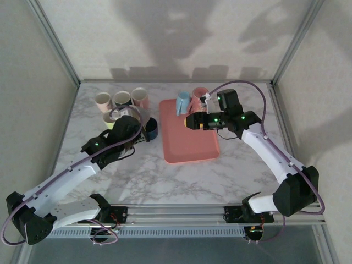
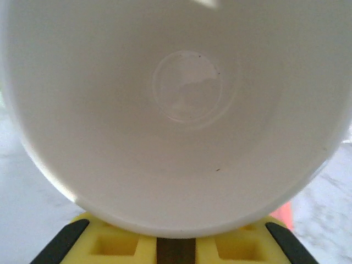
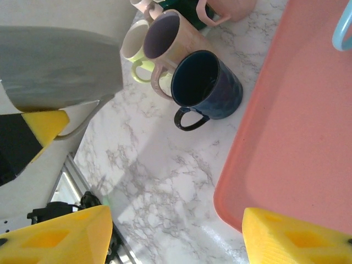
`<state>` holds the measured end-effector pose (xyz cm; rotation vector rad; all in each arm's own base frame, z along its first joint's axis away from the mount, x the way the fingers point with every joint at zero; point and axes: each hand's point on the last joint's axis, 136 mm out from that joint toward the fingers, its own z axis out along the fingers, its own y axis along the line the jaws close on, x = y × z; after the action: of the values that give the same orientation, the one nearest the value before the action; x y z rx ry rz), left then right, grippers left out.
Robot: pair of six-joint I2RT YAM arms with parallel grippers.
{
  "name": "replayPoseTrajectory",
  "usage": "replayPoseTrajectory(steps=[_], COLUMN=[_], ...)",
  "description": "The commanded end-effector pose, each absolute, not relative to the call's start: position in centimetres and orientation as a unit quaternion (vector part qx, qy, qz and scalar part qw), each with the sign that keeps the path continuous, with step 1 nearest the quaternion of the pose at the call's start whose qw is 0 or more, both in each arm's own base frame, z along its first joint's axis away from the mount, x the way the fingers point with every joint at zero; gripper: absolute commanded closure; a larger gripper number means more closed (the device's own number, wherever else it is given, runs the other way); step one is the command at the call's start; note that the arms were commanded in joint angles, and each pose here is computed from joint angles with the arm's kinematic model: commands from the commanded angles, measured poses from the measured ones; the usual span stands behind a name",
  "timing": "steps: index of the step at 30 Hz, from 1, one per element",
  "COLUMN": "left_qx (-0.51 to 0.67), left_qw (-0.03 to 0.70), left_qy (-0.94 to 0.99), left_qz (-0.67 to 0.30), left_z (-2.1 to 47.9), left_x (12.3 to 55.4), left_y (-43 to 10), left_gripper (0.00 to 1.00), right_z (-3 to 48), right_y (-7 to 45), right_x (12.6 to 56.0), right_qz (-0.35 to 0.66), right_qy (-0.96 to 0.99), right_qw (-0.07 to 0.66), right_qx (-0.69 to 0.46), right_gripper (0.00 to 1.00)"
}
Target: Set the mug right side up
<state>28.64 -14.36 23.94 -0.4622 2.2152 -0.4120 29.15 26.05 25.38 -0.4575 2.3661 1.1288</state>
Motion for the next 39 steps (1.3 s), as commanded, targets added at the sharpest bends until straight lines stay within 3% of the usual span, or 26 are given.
replayPoseTrajectory(steps=[1, 17, 39], left_qx=[-0.227, -0.218, -0.218], left_qw=[0.407, 0.289, 0.227], left_qy=[0.883, 0.931, 0.948], left_qz=[-0.063, 0.042, 0.048], left_z=[24.1, 17.6, 10.9], left_x=[27.4, 25.1, 25.7], left_y=[-10.1, -6.9, -5.5], left_gripper=[1.0, 1.0, 1.0], right_z=[26.2, 25.8, 24.7], right_y=[25.8, 26.0, 26.1], right_x=[29.8, 30.2, 30.5], right_qz=[0.402, 0.396, 0.389], right_qy=[0.864, 0.869, 0.877], right_qw=[0.25, 0.24, 0.224], right_qx=[-0.172, -0.174, -0.173], right_gripper=[0.35, 0.35, 0.34])
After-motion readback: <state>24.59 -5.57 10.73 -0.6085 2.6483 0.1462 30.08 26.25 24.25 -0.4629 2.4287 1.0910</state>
